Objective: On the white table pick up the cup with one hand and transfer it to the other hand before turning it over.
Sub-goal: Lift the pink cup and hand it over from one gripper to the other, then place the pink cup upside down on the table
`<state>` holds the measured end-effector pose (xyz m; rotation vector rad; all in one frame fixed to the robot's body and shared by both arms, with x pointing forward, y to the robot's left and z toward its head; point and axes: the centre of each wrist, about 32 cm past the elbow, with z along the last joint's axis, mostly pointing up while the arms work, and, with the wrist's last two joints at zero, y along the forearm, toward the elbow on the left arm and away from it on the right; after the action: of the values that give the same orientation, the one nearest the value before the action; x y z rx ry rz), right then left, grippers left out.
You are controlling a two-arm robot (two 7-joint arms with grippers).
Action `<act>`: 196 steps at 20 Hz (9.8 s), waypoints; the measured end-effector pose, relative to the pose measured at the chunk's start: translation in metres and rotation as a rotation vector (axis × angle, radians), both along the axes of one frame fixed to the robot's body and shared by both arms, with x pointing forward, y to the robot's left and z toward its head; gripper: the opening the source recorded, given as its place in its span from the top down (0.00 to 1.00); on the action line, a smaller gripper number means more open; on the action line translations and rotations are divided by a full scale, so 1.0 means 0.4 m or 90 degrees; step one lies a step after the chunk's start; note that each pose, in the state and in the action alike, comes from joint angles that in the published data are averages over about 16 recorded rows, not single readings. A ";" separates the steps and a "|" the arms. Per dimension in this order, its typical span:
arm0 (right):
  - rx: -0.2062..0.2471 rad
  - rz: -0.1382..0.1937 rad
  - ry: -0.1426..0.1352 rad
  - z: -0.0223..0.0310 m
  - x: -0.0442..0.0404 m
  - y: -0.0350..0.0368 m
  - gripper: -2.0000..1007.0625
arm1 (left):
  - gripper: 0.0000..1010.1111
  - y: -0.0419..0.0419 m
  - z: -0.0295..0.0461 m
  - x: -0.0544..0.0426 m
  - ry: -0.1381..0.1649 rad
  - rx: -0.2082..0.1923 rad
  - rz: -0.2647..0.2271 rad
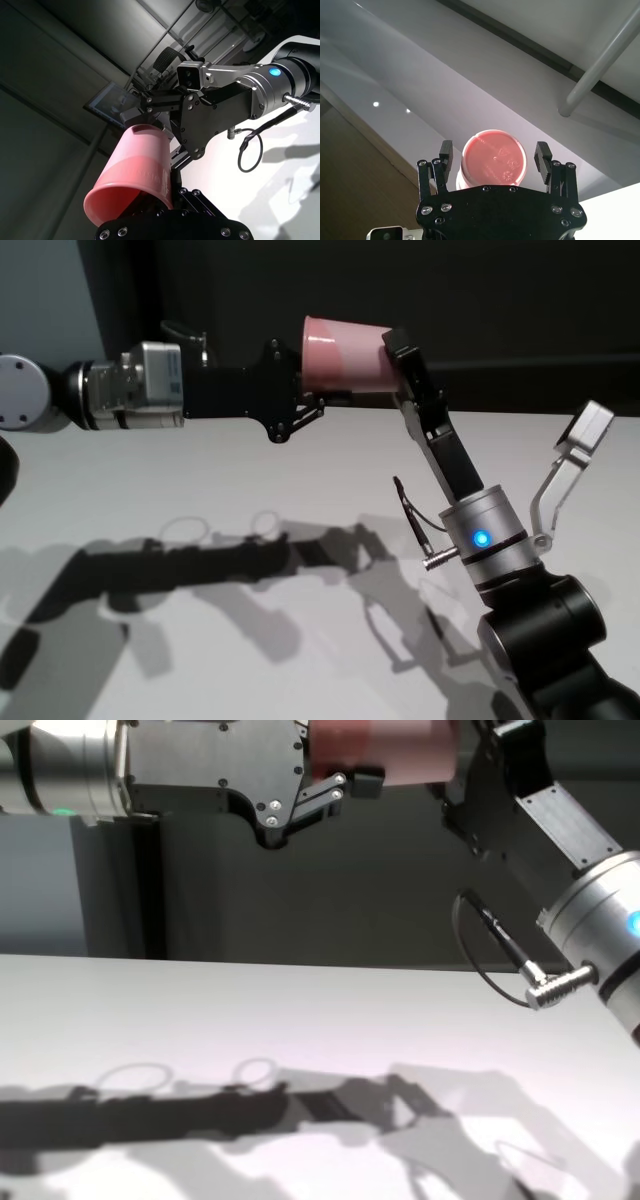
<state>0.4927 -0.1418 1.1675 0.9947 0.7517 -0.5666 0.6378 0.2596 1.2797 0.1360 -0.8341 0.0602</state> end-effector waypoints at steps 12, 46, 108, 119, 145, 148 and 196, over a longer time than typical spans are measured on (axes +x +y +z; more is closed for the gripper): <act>-0.005 0.008 -0.005 0.006 0.000 0.015 0.00 | 0.95 0.000 0.000 0.000 0.000 0.000 0.000; -0.004 0.008 -0.005 0.008 -0.001 0.015 0.26 | 0.95 0.000 0.000 0.000 0.000 -0.001 0.000; -0.004 0.009 -0.006 0.008 -0.001 0.015 0.26 | 0.01 0.073 -0.026 -0.053 0.030 -0.006 0.056; -0.004 0.009 -0.006 0.008 -0.001 0.015 0.26 | 0.01 0.128 -0.041 -0.110 0.039 -0.034 0.166; -0.004 0.009 -0.006 0.008 -0.001 0.015 0.26 | 0.01 0.172 -0.186 -0.252 0.140 -0.214 0.491; -0.004 0.009 -0.006 0.008 -0.001 0.015 0.26 | 0.01 0.170 -0.212 -0.261 0.164 -0.222 0.505; -0.010 -0.001 0.003 0.001 -0.006 0.007 0.26 | 0.01 0.173 -0.382 -0.340 0.294 -0.197 0.555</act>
<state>0.4903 -0.1388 1.1679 0.9789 0.7503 -0.5754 0.5018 0.3289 1.1269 0.2034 -0.2479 0.9388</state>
